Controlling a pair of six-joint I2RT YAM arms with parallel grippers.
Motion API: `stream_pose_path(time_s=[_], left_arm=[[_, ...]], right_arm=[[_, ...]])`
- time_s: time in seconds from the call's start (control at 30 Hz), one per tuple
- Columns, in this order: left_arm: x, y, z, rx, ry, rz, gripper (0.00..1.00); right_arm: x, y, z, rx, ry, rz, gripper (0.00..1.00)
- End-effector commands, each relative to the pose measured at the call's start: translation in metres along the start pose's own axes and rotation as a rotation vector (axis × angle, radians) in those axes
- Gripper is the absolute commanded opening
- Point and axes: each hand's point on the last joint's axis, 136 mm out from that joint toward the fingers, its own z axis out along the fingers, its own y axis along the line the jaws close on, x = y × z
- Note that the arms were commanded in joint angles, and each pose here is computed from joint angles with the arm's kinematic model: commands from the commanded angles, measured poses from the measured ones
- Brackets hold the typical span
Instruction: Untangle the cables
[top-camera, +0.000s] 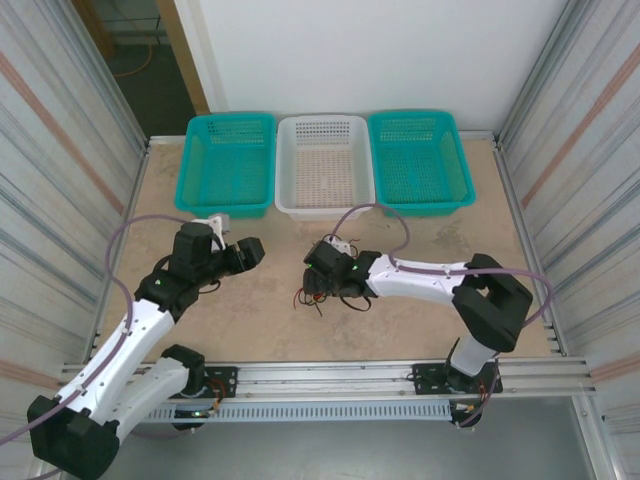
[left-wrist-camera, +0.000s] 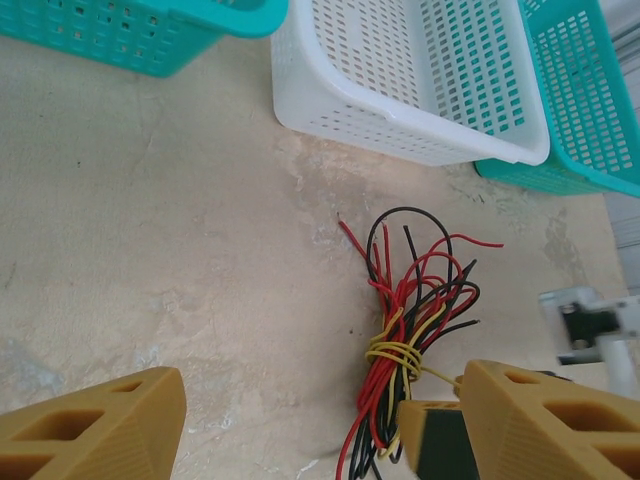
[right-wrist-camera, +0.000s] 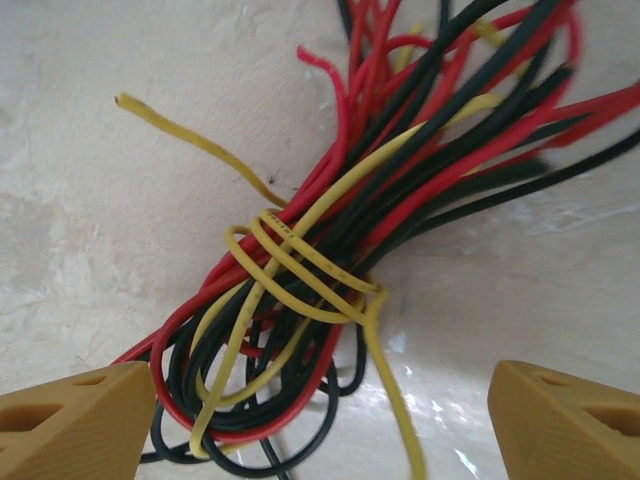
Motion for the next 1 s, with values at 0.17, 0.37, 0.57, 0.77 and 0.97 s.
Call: stream_pose_path(time_s=[0.17, 0.37, 0.57, 0.77, 0.97], left_arm=[[-0.012, -0.012, -0.003, 0.048, -0.053, 0.003, 0.72], [-0.018, -0.013, -0.003, 0.042, -0.072, 0.005, 0.72], [-0.018, -0.011, 0.009, 0.039, -0.058, -0.011, 0.73], [-0.035, -0.017, 0.006, 0.055, -0.072, -0.027, 0.89], [-0.068, -0.038, -0.012, 0.241, -0.106, -0.119, 0.99]], right_arm=[[0.003, 0.010, 0.026, -0.047, 0.053, 0.003, 0.77], [0.005, 0.000, 0.024, -0.030, 0.067, -0.010, 0.44], [0.003, -0.004, 0.019, -0.058, 0.066, -0.071, 0.20], [-0.017, 0.011, -0.009, -0.182, 0.031, -0.200, 0.03], [-0.057, 0.025, -0.070, -0.346, -0.026, -0.280, 0.01]])
